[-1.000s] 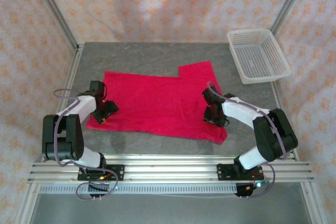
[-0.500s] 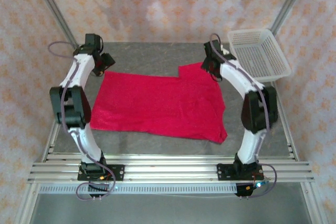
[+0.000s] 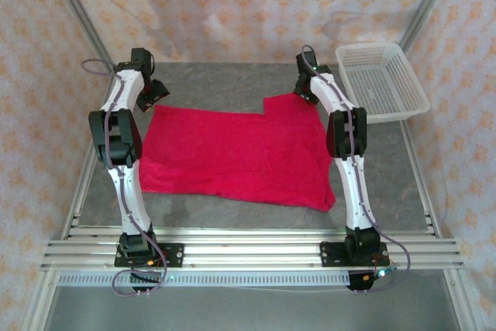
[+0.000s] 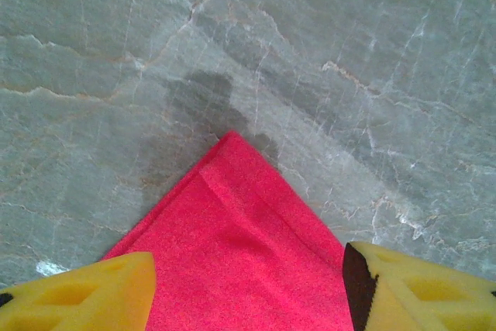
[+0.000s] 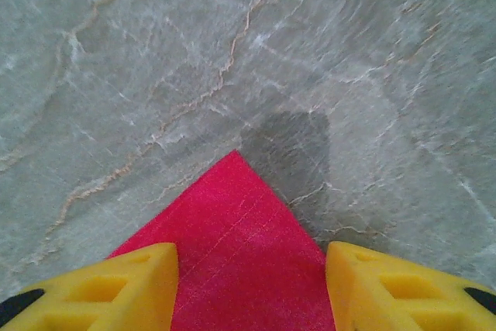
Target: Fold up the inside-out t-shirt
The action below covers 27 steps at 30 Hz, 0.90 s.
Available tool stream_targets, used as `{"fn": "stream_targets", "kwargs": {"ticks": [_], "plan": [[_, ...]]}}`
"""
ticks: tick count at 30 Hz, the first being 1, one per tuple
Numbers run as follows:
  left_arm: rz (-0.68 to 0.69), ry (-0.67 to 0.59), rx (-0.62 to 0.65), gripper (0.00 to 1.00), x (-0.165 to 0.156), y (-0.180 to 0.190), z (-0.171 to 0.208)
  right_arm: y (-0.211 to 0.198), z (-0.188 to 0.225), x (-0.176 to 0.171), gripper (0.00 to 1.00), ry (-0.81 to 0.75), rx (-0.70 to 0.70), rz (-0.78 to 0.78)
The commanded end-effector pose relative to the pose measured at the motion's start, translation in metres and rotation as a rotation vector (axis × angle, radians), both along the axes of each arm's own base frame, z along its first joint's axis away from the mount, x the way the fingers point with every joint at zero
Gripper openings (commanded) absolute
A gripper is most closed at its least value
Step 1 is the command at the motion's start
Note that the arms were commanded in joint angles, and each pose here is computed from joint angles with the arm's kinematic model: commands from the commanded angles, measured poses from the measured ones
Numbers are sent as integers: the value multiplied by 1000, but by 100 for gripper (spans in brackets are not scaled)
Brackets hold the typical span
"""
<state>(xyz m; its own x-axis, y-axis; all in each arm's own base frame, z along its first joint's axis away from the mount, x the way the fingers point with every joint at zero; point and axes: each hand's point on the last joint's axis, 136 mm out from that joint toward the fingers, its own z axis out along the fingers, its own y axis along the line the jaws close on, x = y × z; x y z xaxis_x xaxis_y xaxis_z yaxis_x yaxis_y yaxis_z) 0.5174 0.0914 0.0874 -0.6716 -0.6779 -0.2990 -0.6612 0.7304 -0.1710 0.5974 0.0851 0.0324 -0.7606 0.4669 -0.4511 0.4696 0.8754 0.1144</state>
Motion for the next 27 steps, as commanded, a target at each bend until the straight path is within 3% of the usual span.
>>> {"fn": "stream_targets", "kwargs": {"ticks": [1, 2, 4, 9, 17, 19, 24, 27], "plan": [[2, 51, 4, 66, -6, 12, -11, 5, -10, -13, 47, 72, 22, 35], [5, 51, -3, 66, -5, 13, -12, 6, -11, -13, 46, 72, 24, 37], [4, 43, -19, 66, -1, 11, -15, 7, -13, -13, 32, 74, 25, 42], [1, 17, -109, 67, 14, -1, -29, 8, -14, -13, 25, 76, 22, 63], [24, 29, -127, 64, 28, -2, -48, 8, -3, -11, 11, 61, 10, 90], [28, 30, -123, 57, 31, 0, -51, 7, -2, -10, 6, 59, 4, 99], [31, 28, -106, 12, 33, 3, -47, 7, 5, -6, 0, 41, -16, 134], [29, 24, -95, 5, 32, 4, -40, 7, 18, -1, 0, 10, -23, 155]]}}
